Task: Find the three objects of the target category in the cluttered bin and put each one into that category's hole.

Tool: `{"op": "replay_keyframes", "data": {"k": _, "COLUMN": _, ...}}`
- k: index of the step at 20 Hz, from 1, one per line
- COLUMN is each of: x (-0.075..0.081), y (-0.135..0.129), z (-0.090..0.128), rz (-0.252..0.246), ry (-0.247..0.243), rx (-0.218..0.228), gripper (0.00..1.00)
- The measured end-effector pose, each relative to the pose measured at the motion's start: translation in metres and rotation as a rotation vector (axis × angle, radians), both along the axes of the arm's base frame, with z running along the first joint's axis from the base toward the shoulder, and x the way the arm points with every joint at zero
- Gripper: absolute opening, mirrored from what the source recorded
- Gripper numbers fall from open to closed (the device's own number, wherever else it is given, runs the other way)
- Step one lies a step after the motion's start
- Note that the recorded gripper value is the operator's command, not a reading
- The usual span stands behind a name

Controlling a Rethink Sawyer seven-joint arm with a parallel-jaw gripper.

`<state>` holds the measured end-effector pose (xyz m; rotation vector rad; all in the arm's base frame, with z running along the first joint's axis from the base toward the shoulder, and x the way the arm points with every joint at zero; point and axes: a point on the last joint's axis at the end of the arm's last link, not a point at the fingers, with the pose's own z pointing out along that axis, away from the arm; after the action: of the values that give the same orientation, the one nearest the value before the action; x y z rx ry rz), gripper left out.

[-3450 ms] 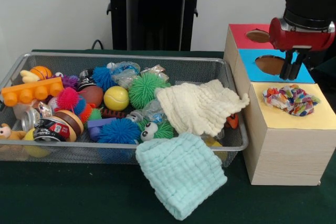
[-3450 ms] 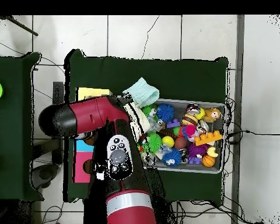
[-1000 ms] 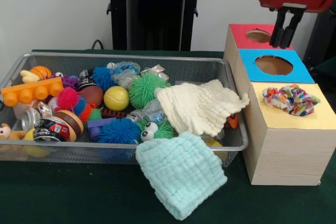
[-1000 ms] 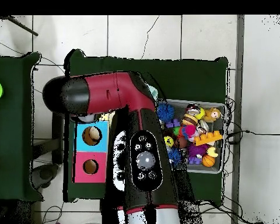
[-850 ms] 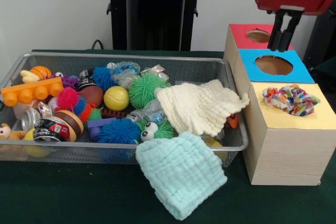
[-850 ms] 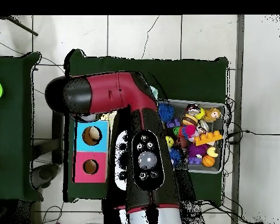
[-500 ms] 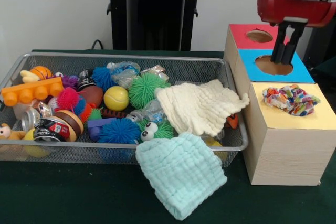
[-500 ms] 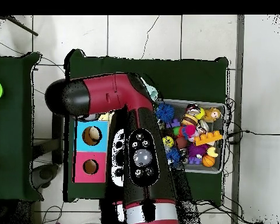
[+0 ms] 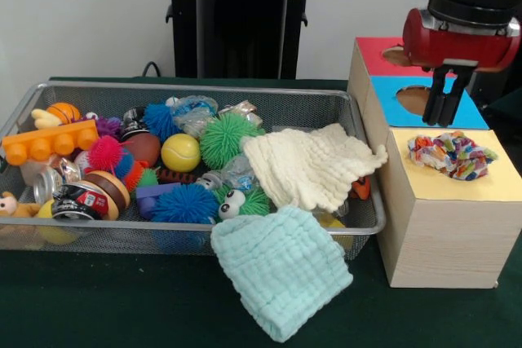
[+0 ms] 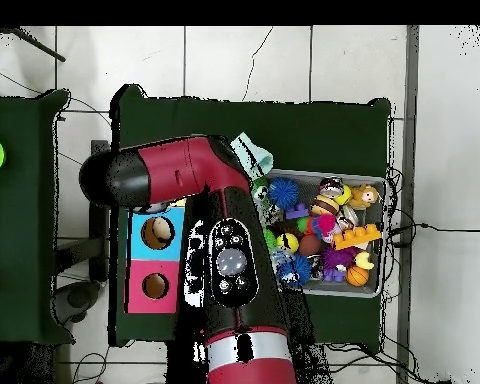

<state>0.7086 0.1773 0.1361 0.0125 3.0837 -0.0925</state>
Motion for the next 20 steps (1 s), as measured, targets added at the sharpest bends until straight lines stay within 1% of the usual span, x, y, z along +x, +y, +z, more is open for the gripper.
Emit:
{"op": "replay_keyframes", "data": {"k": 5, "x": -0.011, "y": 0.002, "z": -0.015, "rz": 0.010, "ry": 0.022, "rx": -0.003, "gripper": 0.00}}
{"op": "replay_keyframes", "data": {"k": 11, "x": -0.015, "y": 0.001, "z": -0.027, "rz": 0.022, "ry": 0.024, "rx": -0.009, "gripper": 0.00}}
{"op": "replay_keyframes", "data": {"k": 16, "x": -0.015, "y": 0.003, "z": -0.032, "rz": 0.027, "ry": 0.016, "rx": -0.009, "gripper": 0.00}}
{"op": "replay_keyframes", "data": {"k": 20, "x": -0.018, "y": 0.012, "z": -0.033, "rz": 0.042, "ry": 0.017, "rx": -0.014, "gripper": 0.00}}
